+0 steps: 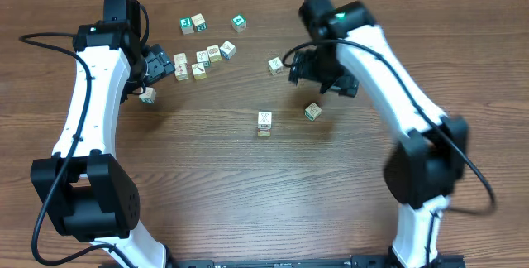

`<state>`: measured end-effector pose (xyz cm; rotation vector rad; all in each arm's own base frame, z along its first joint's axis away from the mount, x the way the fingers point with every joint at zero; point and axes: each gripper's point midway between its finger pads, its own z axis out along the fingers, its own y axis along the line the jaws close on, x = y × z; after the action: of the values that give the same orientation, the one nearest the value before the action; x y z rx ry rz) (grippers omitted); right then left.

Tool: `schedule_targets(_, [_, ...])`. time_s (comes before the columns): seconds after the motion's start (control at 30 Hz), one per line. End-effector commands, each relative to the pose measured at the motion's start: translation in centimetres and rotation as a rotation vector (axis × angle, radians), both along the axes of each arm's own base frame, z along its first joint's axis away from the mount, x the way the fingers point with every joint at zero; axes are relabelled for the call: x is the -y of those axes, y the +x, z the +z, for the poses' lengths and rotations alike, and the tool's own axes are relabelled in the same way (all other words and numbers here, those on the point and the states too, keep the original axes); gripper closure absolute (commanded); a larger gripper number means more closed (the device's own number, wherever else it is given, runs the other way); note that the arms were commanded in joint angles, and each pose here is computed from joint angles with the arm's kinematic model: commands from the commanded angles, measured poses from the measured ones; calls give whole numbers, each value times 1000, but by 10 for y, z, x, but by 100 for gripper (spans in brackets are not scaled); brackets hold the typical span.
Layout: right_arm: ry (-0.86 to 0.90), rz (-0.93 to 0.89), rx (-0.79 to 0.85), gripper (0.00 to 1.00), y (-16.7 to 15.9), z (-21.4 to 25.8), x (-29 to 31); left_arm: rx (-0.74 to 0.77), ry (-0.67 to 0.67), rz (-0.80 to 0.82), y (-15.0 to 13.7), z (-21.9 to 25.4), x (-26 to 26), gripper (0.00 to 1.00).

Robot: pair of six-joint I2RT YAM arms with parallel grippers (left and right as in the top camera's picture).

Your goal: Form a tower

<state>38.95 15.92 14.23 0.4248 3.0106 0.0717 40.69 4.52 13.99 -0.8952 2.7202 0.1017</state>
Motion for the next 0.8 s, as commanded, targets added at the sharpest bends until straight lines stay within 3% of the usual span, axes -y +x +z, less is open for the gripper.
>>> schedule_targets(0.0, [49,1,137,0,-2,54,4,28,3,-13,2,10,0,1])
schedule_targets(0.27, [34,2,181,0,-2,61,7,28,3,-13,2,10,0,0])
schedule_targets(0.77, [27,-38,70,3,-13,-48,-1,28,4,-13,2,10,0,1])
